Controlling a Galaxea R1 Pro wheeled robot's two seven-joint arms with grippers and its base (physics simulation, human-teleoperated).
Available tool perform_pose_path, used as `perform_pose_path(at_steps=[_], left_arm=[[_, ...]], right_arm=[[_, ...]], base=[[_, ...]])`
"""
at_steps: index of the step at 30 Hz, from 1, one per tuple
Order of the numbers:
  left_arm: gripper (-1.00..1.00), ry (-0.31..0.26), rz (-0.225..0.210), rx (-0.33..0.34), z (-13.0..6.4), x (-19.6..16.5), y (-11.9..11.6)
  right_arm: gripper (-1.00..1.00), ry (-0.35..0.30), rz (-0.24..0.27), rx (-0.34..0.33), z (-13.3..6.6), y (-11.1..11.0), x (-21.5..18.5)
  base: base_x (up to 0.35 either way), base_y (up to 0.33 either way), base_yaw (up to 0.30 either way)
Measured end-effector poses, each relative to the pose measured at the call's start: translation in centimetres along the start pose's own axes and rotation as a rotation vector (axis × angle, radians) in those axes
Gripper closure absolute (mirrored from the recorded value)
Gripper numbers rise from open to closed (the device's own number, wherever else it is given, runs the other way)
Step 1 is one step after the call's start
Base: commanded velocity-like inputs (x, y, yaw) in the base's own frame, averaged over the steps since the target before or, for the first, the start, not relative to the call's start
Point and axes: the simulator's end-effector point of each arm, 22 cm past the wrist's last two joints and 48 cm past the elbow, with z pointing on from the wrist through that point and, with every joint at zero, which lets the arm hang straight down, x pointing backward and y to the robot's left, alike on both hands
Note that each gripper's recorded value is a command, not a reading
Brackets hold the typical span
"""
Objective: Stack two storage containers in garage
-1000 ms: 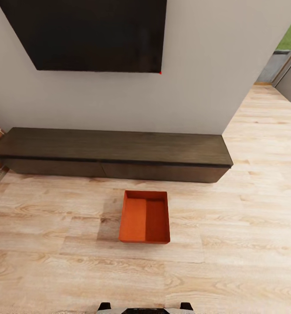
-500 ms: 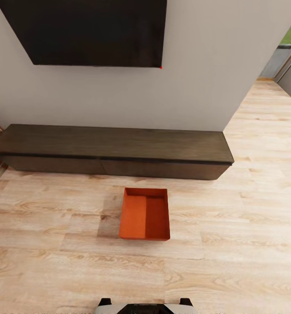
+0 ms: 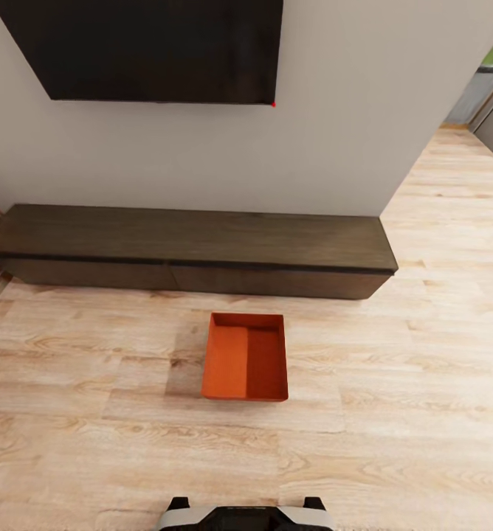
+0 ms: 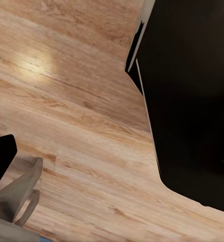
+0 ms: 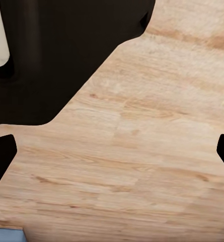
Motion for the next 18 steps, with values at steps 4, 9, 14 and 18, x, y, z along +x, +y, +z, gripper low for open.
perform_pose_path(at_steps=[4,9,14,18], left_arm=[[-1.0,0.005,0.001,-0.002,0.04,0.2,0.09],[-1.0,0.006,0.001,-0.002,0.04,0.25,0.06],[-1.0,0.006,0.001,-0.002,0.04,0.26,0.06],[-1.0,0.006,0.001,-0.002,0.04,0.26,0.06]], right_arm=[[-1.0,0.005,0.0,-0.001,0.01,0.05,0.21],[-1.0,0.007,-0.002,-0.002,0.01,0.13,0.26],[-1.0,0.008,-0.004,-0.003,0.01,0.15,0.27],[-1.0,0.007,-0.002,-0.004,0.01,0.15,0.25]], base=[[0.0,0.0,0.0],[0.0,0.0,0.0],[0.0,0.0,0.0],[0.002,0.0,0.0]])
